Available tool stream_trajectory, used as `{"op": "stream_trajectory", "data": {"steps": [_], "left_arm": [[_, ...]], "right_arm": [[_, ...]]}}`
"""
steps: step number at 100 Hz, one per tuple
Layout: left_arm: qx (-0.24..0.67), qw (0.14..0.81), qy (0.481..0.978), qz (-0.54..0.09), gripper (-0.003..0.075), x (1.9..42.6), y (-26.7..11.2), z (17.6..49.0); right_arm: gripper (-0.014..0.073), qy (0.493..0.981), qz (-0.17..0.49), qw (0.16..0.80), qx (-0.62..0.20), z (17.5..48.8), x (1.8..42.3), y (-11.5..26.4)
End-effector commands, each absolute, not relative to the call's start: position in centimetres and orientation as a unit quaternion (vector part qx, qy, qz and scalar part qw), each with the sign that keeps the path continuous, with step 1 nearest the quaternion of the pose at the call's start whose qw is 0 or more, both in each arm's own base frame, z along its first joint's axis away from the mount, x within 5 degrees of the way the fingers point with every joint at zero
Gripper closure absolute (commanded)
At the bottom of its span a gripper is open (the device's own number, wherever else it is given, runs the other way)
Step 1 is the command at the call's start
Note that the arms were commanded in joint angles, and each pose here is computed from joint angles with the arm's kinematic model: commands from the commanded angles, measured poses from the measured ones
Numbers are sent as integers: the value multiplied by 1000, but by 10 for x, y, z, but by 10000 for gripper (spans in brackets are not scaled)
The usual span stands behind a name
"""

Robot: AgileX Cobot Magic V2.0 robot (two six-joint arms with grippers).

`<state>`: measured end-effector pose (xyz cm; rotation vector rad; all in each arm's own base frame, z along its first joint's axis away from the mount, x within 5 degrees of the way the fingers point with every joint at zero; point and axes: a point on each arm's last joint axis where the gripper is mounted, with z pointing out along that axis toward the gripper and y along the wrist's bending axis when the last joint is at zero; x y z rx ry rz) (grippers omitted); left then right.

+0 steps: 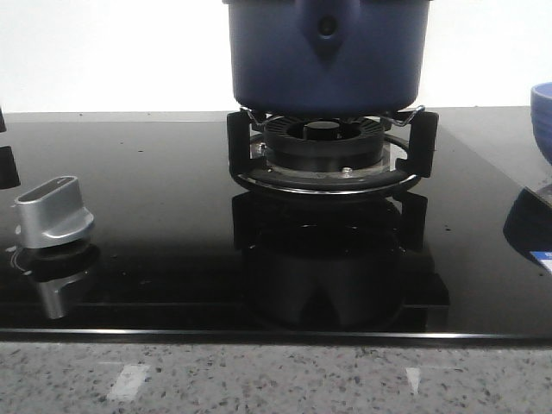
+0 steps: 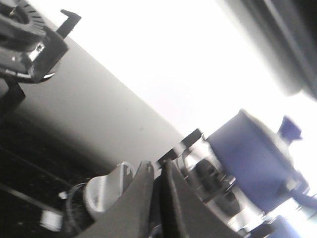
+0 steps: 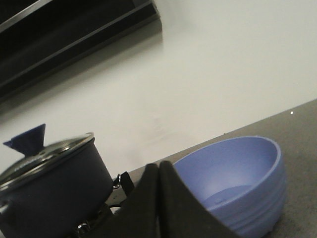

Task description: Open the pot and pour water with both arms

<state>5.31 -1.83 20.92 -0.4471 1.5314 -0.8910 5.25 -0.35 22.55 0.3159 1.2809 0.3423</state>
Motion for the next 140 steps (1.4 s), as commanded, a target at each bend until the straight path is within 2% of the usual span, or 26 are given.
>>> {"op": "stream_trajectory", "data": {"steps": [1, 18, 29, 43, 59, 78, 92, 117, 128, 140], "left_arm": [[-239, 608, 639, -407, 740, 53, -14, 203], [-223, 604, 642, -417, 740, 52, -17, 209], [-166, 622, 655, -397, 741, 48, -21, 222], [-85, 655, 659, -361, 741, 41, -25, 246], [-12, 678, 661, -322, 740, 39, -28, 276], [101, 699, 663, -248, 734, 43, -36, 314], [164, 689, 671, -217, 631, 55, -42, 334], [206, 661, 689, -213, 400, 82, -53, 350], [237, 651, 687, -220, 347, 89, -60, 354], [259, 637, 684, -243, 342, 94, -69, 355]], "right_arm": [[664, 563, 197, 779, 193, 224, 51, -7], [664, 553, 229, 774, 207, 244, 47, -6], [664, 590, 232, 751, 185, 259, 43, 0], [664, 643, 200, 725, 144, 280, 39, 5], [664, 680, 164, 707, 110, 307, 36, 7], [664, 727, 122, 674, 57, 329, 34, 10], [664, 729, 112, 673, 44, 341, 36, 10], [643, 730, 99, 676, 27, 346, 34, 10], [532, 730, 99, 676, 27, 346, 34, 10], [368, 730, 99, 676, 27, 346, 34, 10]]}}
